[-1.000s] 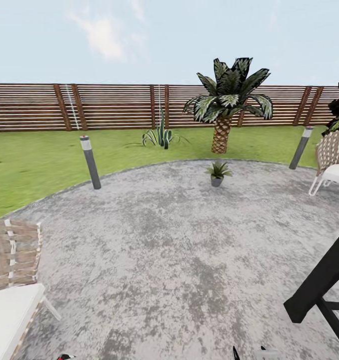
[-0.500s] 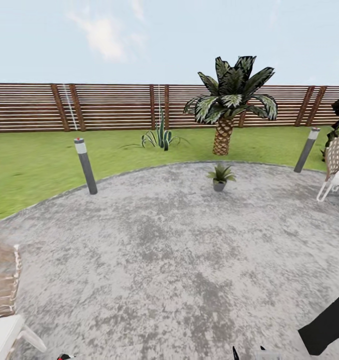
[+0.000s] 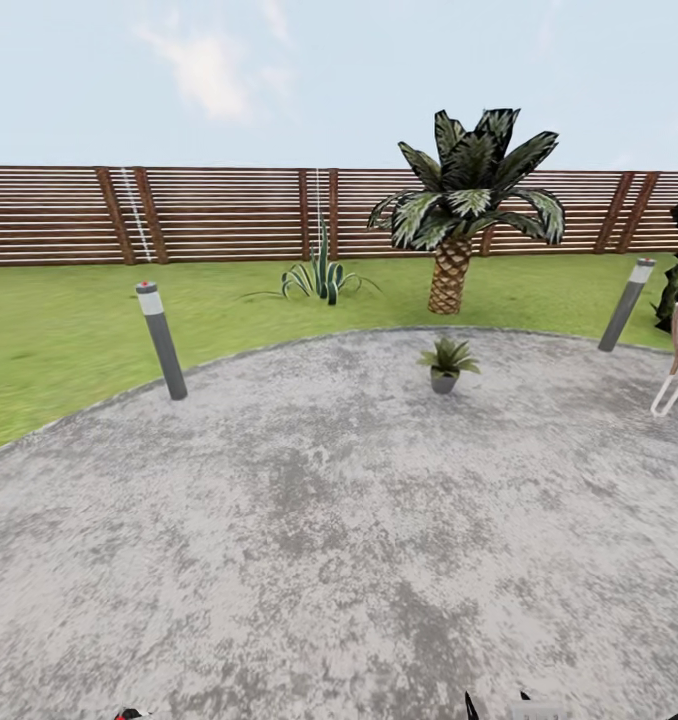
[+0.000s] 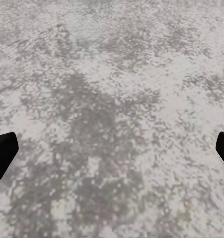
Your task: Pick up the pesticide atomizer in the garden and spray insectifuge to fully cover both potted plants in the garden.
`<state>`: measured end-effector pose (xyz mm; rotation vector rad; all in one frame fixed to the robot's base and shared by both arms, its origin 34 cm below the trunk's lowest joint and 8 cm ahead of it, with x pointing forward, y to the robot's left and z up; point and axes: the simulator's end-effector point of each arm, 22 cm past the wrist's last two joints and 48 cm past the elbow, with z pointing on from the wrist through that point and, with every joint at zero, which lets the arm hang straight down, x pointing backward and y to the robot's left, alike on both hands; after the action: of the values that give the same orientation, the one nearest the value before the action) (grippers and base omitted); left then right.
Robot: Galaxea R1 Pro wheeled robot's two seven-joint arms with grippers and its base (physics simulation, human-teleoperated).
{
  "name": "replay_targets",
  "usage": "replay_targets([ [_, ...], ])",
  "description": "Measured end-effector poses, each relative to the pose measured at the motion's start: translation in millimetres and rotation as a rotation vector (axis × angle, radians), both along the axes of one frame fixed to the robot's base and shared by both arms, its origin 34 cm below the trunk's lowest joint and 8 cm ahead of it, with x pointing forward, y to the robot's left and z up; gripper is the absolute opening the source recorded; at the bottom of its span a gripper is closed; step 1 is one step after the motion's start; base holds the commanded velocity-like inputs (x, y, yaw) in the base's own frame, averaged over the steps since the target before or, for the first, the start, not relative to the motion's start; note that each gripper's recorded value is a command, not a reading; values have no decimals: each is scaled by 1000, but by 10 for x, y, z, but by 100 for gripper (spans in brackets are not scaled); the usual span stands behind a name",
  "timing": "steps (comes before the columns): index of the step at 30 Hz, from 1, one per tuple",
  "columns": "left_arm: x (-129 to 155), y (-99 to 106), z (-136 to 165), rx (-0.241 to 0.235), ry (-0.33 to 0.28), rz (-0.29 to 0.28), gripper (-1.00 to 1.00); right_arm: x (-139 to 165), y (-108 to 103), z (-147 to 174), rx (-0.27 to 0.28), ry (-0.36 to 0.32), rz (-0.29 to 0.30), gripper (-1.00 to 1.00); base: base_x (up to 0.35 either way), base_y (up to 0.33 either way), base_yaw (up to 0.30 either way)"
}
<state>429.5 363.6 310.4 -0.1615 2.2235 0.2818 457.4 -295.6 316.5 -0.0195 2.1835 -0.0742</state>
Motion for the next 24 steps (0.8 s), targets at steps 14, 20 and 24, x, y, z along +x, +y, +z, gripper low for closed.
replay_targets([
  [14,0,-1,0,0,0,-1,-100,5,-18,4,-1,-1,-5,100,338,0,-7],
  [20,8,-6,7,-1,-2,-2,-100,8,-25,11,-1,-3,-6,100,338,0,-191],
  [24,15,-7,14,-1,-5,-3,-100,16,-13,20,-1,-6,-4,100,338,0,-236],
])
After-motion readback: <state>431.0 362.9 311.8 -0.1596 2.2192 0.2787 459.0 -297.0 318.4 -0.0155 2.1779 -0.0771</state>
